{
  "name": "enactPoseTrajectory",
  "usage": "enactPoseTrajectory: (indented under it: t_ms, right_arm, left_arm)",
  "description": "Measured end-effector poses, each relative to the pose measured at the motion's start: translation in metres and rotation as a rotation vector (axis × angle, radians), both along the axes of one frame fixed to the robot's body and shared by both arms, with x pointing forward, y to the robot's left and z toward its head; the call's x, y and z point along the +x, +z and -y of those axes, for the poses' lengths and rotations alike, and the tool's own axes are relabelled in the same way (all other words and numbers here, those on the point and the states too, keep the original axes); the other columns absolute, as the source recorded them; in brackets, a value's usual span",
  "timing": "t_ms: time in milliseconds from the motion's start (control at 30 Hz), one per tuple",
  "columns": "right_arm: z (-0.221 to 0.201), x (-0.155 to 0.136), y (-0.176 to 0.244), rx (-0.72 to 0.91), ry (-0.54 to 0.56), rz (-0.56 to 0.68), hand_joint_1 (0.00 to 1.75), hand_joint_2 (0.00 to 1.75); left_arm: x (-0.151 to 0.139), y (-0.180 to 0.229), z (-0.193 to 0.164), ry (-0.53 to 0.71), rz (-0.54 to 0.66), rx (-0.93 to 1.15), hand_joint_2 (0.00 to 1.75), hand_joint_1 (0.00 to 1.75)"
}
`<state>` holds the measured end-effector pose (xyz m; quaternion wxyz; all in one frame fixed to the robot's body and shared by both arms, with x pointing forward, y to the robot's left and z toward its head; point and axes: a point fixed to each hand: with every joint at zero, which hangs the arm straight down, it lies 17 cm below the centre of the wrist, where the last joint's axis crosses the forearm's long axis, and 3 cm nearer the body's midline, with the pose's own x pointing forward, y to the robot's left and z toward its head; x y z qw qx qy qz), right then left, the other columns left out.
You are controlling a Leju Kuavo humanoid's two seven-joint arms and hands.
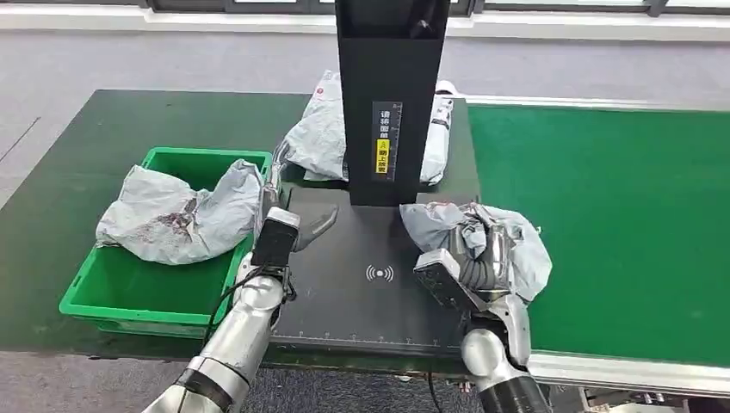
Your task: Moved the parcel from conveyor to table for the left to box.
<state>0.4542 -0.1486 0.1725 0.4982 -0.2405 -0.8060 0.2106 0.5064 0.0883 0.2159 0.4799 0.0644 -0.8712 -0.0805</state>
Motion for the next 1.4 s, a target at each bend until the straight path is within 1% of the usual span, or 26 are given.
enactPoseTrajectory:
  t_ms: [100,200,233,267,300,400,500,633,767,933,1100,1167,1233,1300,1400]
  right_arm:
    - [-0.045,-0.007,-0.007,-0.032,0.104,-0.059,1.75,1.75]
    - [-0.079,-0.016,-0.020,-0.039,0.192,-0.113,1.75,1.75]
    - [-0.088,-0.019,-0.029,-0.041,0.222,-0.145,0.98,1.75]
    - [-0.095,-0.022,-0.038,-0.049,0.246,-0.174,0.40,1.75]
    - [-0.101,-0.025,-0.049,-0.059,0.269,-0.208,0.02,1.75]
    - [-0.113,-0.030,-0.088,-0.114,0.312,-0.338,0.00,1.75]
    - [-0.117,-0.037,-0.122,-0.175,0.343,-0.432,0.00,1.75]
    - [-0.122,-0.046,-0.142,-0.212,0.382,-0.473,0.00,1.75]
    - [-0.121,-0.046,-0.142,-0.199,0.390,-0.467,0.00,1.75]
    - [-0.121,-0.048,-0.131,-0.142,0.407,-0.432,0.00,1.75]
    - [-0.119,-0.050,-0.126,-0.131,0.408,-0.417,0.00,1.75]
    - [-0.118,-0.050,-0.118,-0.096,0.413,-0.385,0.00,1.75]
    - [-0.113,-0.049,-0.098,-0.031,0.408,-0.317,0.00,1.75]
    - [-0.104,-0.047,-0.070,0.057,0.390,-0.228,0.00,1.75]
    - [-0.070,-0.045,-0.016,0.227,0.319,-0.052,0.00,1.75]
  left_arm:
    - [0.002,0.002,0.002,0.001,-0.004,0.005,1.75,0.00]
    - [0.004,0.007,0.002,0.003,0.003,0.004,1.75,0.00]
    - [0.005,0.007,0.001,0.004,0.005,0.001,1.75,0.00]
    - [0.005,0.008,0.001,0.004,0.006,-0.003,1.75,0.00]
    - [0.006,0.010,0.001,0.003,0.008,-0.005,1.75,0.00]
    - [0.009,0.012,0.001,0.001,0.011,-0.007,1.75,0.00]
    - [0.011,0.014,0.002,0.000,0.006,-0.008,1.75,0.00]
    - [0.012,0.012,0.002,-0.001,-0.001,-0.013,1.75,0.00]
    - [0.012,0.010,0.001,0.003,-0.007,-0.017,1.75,0.00]
    - [0.013,0.009,-0.002,0.007,-0.010,-0.022,1.75,0.00]
    - [0.013,0.008,-0.003,0.008,-0.011,-0.023,1.75,0.00]
    - [0.013,0.008,-0.004,0.009,-0.010,-0.023,1.75,0.00]
    - [0.013,0.008,-0.004,0.009,-0.007,-0.023,1.75,0.00]
    - [0.013,0.008,-0.005,0.010,-0.005,-0.023,1.75,0.00]
    - [0.012,0.009,-0.005,0.002,0.002,-0.021,1.75,0.00]
